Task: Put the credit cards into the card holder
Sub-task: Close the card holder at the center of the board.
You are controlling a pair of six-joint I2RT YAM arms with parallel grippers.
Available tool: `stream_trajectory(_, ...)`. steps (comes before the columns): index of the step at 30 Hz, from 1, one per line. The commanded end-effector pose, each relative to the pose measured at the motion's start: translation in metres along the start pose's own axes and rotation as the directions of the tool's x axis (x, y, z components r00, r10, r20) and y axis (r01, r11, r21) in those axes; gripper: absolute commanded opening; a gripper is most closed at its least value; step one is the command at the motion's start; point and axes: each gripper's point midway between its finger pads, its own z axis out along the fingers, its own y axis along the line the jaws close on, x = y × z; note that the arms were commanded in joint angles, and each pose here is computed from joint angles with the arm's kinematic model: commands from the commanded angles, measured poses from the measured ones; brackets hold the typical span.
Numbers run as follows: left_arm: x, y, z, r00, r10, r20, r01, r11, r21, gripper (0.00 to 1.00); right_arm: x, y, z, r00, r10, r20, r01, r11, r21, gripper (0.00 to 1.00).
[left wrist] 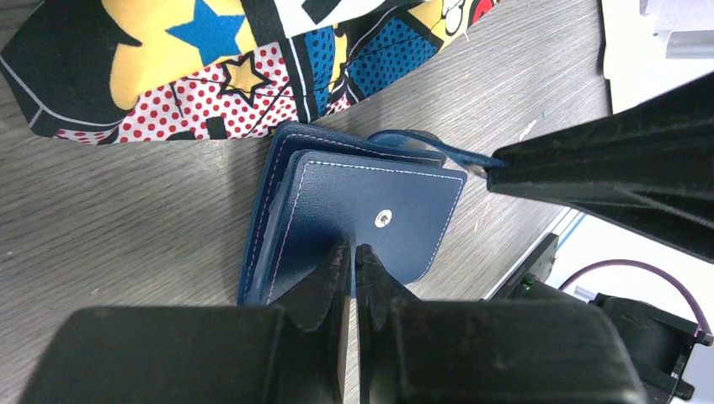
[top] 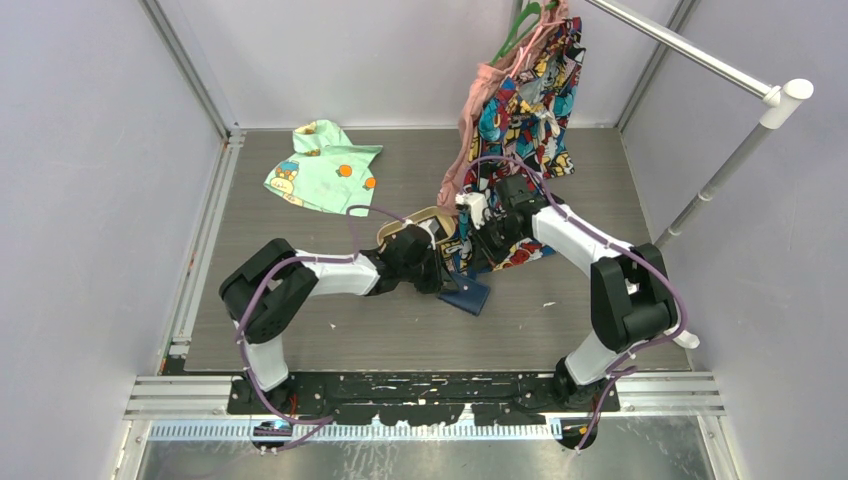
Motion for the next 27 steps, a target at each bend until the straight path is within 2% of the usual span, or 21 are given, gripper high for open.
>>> stream_trajectory(1, 0.005, 0.003, 0.004, 1.000, -0.014, -0.016, 0.014, 1.000, 0.004, 0.07, -0.010, 0.009, 0.003, 0.994, -0.106, 0.025, 0.106, 0.994, -0.019, 0.01)
stream_trajectory(9, 0.008, 0.007, 0.006, 0.999, -0.027, -0.028, 0.027, 1.000, 0.008, 0.07, 0.013, 0.014, 0.015, 0.979, -0.199, -0.043, 0.198, 0.980, -0.026, 0.01)
stream_trajectory(27, 0.011, 0.011, 0.005, 0.999, -0.036, -0.029, 0.037, 0.999, 0.018, 0.06, 0.028, 0.025, 0.033, 0.953, -0.280, -0.116, 0.281, 0.960, -0.013, 0.01)
